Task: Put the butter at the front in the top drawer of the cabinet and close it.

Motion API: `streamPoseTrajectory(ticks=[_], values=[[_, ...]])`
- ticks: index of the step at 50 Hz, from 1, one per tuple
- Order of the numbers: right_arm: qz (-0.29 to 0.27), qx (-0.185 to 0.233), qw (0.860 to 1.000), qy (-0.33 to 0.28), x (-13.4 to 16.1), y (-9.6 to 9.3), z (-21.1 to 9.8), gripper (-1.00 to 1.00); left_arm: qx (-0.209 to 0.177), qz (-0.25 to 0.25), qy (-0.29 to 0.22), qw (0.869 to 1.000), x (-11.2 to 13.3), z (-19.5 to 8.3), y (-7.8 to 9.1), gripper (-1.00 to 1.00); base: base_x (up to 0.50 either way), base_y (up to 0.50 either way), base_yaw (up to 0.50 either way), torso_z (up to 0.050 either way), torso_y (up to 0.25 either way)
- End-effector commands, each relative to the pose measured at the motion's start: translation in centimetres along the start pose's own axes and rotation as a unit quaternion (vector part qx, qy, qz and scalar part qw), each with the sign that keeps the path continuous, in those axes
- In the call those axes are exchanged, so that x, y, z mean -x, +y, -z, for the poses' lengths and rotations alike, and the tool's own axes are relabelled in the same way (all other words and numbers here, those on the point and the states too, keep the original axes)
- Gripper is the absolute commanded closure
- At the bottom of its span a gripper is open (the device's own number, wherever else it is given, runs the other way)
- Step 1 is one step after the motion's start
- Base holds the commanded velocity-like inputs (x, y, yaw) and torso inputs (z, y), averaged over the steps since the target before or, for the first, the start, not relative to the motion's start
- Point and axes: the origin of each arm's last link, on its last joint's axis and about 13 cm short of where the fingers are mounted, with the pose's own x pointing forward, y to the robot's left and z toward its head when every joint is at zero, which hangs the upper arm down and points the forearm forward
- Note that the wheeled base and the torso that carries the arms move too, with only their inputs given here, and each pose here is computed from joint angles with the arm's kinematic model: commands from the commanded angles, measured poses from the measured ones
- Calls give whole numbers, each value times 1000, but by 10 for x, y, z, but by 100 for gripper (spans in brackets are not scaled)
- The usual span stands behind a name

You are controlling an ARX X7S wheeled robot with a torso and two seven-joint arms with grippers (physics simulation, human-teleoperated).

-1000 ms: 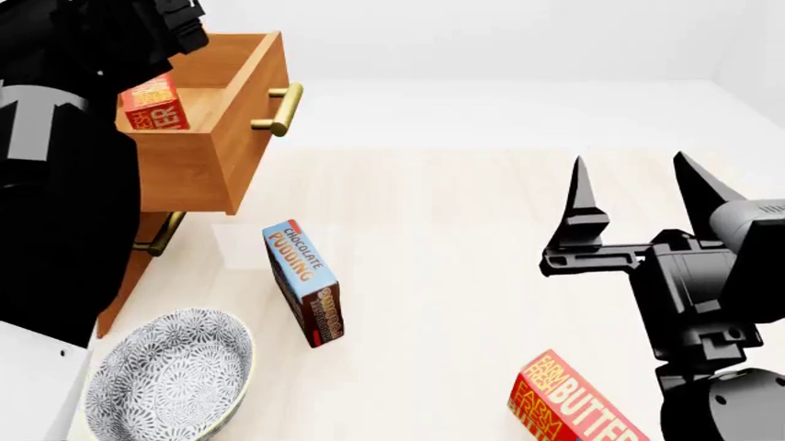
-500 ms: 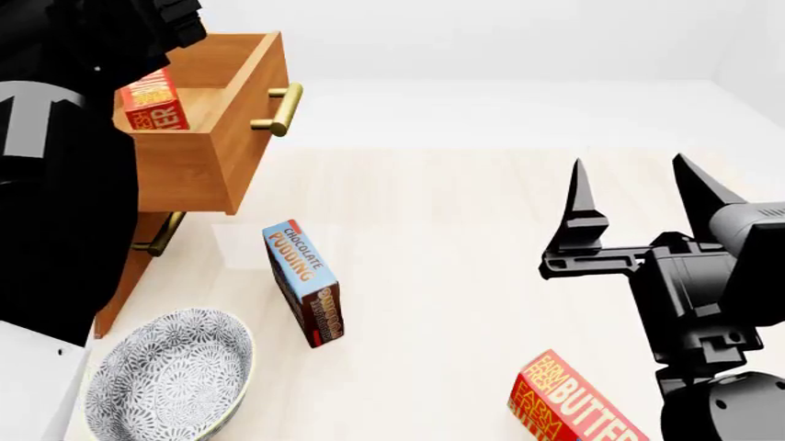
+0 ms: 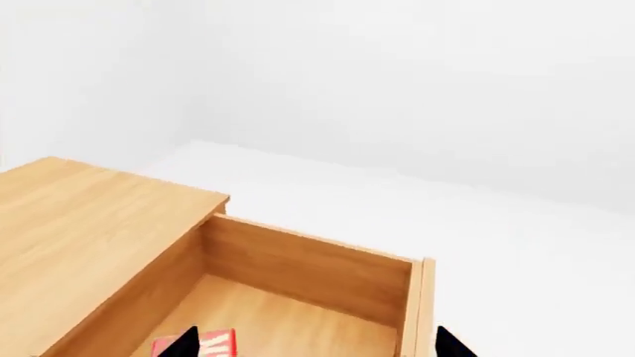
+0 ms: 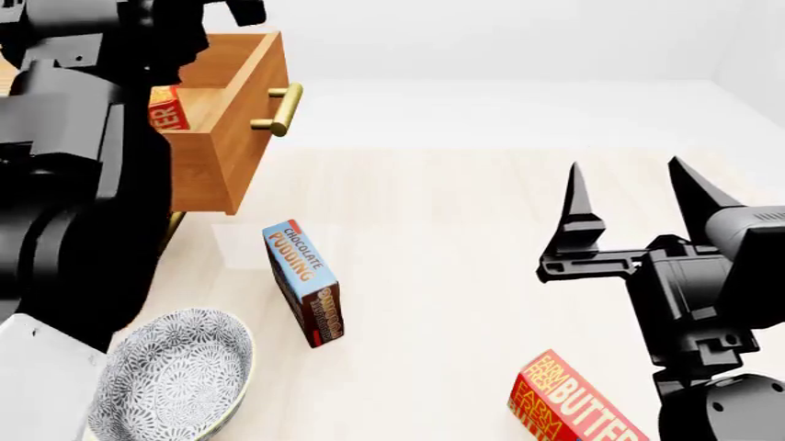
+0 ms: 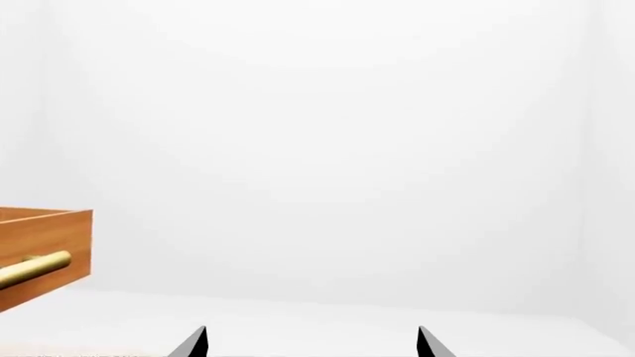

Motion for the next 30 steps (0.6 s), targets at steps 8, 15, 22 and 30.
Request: streamPoseTrajectory(ticks=[8, 15, 22, 30], values=[[-5, 0, 1000, 3, -1, 1, 2, -100, -133, 121, -145, 973, 2, -9, -25, -100, 0, 0, 0, 0, 0], [-5, 0, 1000, 3, -1, 2, 2, -100, -138, 166, -165, 962, 5, -10, -35, -100, 0, 0, 0, 0, 0], [-7, -1, 1000, 3, -2, 2, 3, -100, -151, 216, -180, 948, 29, 6, -40, -100, 0, 0, 0, 0, 0], [-8, -2, 1000, 2, -2, 2, 3, -100, -161, 266, -165, 936, 58, 33, -38, -100, 0, 0, 0, 0, 0]])
